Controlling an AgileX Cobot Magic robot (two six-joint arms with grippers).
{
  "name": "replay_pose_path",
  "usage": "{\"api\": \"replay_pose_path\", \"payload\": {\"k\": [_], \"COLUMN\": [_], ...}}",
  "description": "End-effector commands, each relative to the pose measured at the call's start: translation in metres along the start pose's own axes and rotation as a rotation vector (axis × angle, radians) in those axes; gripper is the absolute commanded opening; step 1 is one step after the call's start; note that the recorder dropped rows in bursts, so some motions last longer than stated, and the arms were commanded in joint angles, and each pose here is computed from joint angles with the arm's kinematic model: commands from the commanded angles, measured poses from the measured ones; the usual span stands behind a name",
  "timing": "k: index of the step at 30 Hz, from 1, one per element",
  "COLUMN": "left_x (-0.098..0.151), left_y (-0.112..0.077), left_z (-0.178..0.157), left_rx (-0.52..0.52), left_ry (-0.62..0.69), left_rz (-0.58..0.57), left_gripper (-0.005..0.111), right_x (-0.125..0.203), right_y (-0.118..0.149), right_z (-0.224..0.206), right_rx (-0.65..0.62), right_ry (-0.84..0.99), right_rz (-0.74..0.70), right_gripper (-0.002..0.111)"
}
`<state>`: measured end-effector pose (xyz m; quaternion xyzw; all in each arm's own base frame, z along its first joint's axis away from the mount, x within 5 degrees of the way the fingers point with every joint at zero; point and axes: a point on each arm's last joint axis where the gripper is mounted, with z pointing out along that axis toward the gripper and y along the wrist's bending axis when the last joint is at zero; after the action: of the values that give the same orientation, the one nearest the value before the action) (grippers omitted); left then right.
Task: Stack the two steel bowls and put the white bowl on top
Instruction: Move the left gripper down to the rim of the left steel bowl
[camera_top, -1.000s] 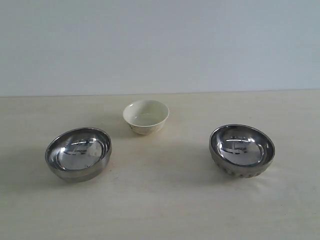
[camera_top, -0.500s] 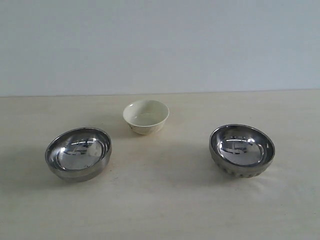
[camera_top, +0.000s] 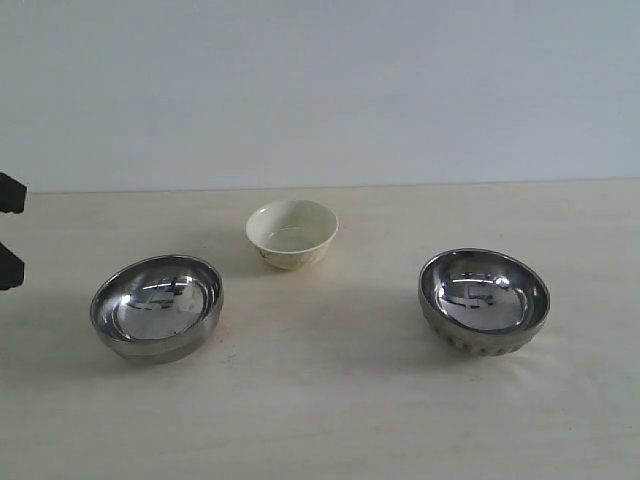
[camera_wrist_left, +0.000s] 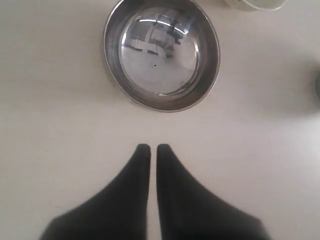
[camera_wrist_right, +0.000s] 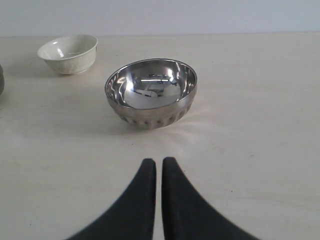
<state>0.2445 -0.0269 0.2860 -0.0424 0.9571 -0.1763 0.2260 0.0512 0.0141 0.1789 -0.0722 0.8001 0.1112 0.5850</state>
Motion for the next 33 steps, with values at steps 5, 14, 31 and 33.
{"api": "replay_pose_path", "payload": {"k": [5,14,31,33], "left_x": [0.002,0.005,-0.043,-0.047], "left_y": [-0.003,0.001,0.013,0.010], "left_z": [0.003,0.019,0.082,0.090], "left_rx": [0.041,0.060,-0.067,-0.116], "left_ry": [0.027,0.132,0.096,0.110], "left_rz": [0.095,0.205,0.175,0.197], "left_gripper": [0.004,0.004,0.061,0.061], "right_x": [-0.001,-0.001,-0.001,-0.001], "right_y": [0.000,0.000,0.000,0.000], "right_z": [-0.001,-0.001,-0.001,-0.001], "right_rx": [0.002,0.002,0.002,0.002], "right_ry": [-0.015,-0.015,-0.016,-0.016], "right_rz": [-0.002,-0.002,-0.002,-0.002], "right_gripper": [0.000,0.000,0.000,0.000]}}
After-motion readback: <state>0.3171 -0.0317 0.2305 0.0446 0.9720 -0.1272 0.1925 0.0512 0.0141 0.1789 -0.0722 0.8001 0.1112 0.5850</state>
